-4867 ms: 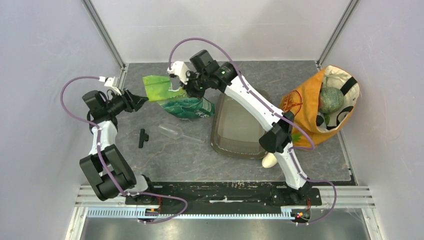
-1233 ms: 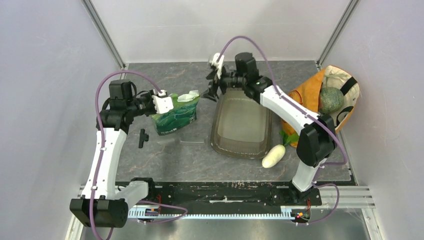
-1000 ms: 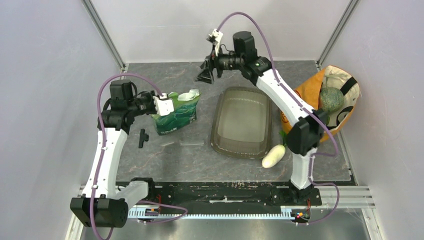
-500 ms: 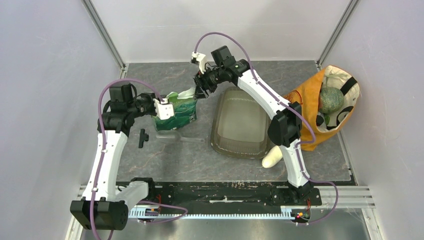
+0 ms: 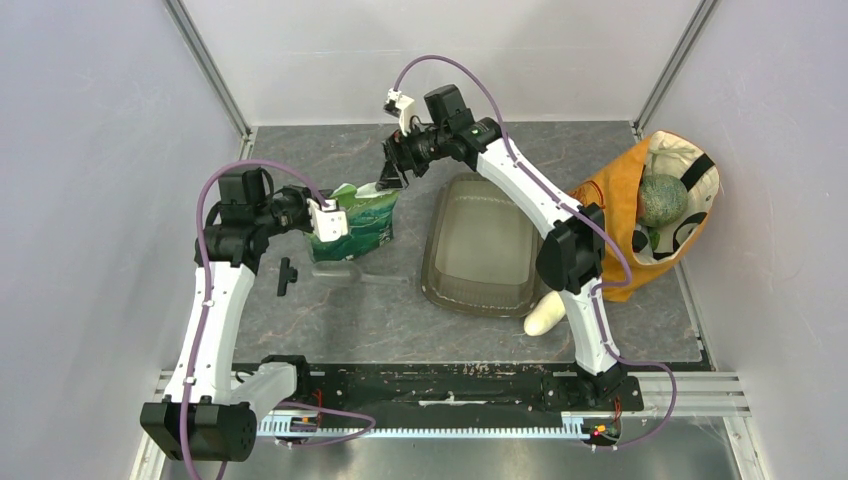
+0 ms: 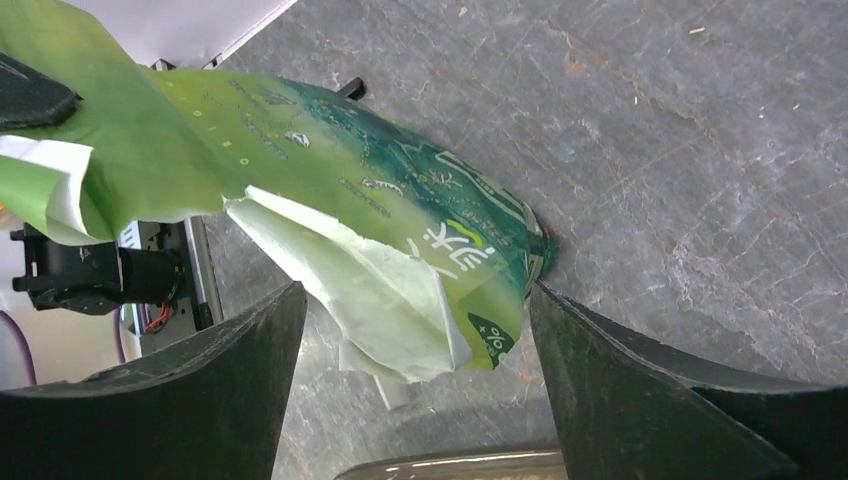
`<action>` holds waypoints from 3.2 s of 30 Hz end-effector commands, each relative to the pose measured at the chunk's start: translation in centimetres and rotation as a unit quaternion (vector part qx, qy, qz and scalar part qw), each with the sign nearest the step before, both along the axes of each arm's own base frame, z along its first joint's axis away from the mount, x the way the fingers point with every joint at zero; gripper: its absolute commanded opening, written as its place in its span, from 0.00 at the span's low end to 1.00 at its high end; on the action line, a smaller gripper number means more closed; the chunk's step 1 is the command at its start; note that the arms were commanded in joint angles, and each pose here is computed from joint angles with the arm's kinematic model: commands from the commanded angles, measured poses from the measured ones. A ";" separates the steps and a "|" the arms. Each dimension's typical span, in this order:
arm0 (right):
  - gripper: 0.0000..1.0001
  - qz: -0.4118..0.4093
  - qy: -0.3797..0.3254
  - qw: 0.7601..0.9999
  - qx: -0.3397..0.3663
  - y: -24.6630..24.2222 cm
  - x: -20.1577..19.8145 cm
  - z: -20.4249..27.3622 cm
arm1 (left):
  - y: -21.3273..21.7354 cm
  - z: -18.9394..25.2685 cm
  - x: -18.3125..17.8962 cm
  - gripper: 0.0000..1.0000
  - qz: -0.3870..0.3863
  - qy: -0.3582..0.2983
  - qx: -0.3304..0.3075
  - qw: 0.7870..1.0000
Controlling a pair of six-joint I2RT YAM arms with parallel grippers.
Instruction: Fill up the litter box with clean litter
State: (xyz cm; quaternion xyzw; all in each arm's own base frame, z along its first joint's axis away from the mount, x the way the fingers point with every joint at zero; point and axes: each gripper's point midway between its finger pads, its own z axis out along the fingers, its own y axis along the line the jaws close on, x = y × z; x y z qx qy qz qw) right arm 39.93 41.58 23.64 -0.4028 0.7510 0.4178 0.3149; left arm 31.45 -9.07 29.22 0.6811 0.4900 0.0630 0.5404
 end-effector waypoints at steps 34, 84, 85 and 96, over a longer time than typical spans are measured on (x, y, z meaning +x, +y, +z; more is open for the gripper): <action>0.00 0.035 -0.119 0.992 -0.031 2.0 -0.8 1.9 | -0.7 4.1 1.1 0.02 -0.018 -0.092 -0.011 0.996; 0.00 -0.028 0.039 0.997 0.063 3.0 -0.4 3.7 | -5.6 -5.2 3.5 0.50 -0.043 0.177 0.148 0.972; 0.00 -0.029 0.039 0.997 0.063 2.9 -0.3 3.7 | -5.5 -5.3 3.5 0.50 -0.042 0.178 0.151 0.972; 0.00 -0.043 0.042 0.995 0.078 3.1 0.1 4.2 | -5.9 -5.8 3.8 0.08 -0.033 0.200 0.166 0.965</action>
